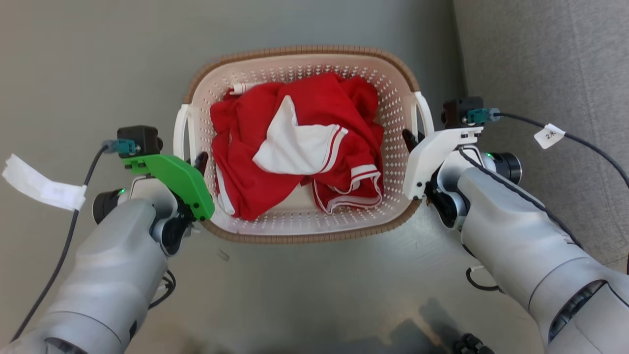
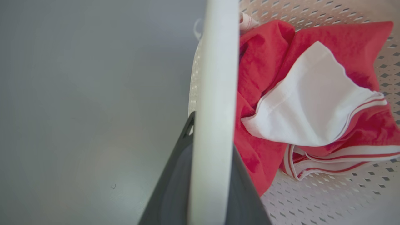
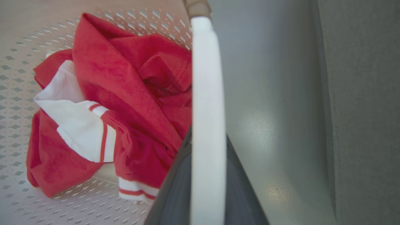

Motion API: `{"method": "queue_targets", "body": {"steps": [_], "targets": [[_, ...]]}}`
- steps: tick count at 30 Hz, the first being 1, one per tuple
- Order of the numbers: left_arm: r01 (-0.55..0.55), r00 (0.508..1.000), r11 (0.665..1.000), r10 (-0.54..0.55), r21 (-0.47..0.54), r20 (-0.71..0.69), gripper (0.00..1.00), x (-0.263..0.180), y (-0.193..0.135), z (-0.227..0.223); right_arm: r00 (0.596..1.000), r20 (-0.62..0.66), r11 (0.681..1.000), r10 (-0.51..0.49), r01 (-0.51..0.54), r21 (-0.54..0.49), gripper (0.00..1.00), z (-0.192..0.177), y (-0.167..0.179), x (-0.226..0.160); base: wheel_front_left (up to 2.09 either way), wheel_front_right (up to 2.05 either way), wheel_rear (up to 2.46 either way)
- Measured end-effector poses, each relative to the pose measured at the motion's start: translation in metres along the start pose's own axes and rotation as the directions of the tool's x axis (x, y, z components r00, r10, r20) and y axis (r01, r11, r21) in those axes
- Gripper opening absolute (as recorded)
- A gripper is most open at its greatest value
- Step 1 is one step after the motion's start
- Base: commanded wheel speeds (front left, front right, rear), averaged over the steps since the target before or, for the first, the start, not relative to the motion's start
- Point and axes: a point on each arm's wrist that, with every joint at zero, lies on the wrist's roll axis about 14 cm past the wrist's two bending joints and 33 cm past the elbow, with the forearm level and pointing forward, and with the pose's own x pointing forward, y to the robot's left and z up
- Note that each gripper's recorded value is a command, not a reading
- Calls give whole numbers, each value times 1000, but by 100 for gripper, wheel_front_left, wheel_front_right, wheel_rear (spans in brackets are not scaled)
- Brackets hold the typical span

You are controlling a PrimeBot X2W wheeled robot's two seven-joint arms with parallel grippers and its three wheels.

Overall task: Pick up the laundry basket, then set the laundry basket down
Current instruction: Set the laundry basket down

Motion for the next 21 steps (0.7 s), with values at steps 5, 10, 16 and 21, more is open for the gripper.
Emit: {"method": "queue_targets", "body": {"steps": [5,10,16,21], "targets": [[7,1000,1000,-7,-14,-18,0,14,8,-4,1000,-15,1000,-9,9,9,0,-8,-5,15,0,0,0],[20,1000,1000,-20,-20,-16,0,30,15,1,1000,-5,1000,-13,13,14,0,-6,-9,33,0,0,0],[26,999,999,-27,-37,-34,0,46,24,-6,999,-19,999,-29,30,21,0,-16,-15,52,0,0,0],[17,999,999,-18,-43,-38,0,55,36,-9,999,-29,999,-22,22,25,0,-24,-15,67,0,0,0]]}}
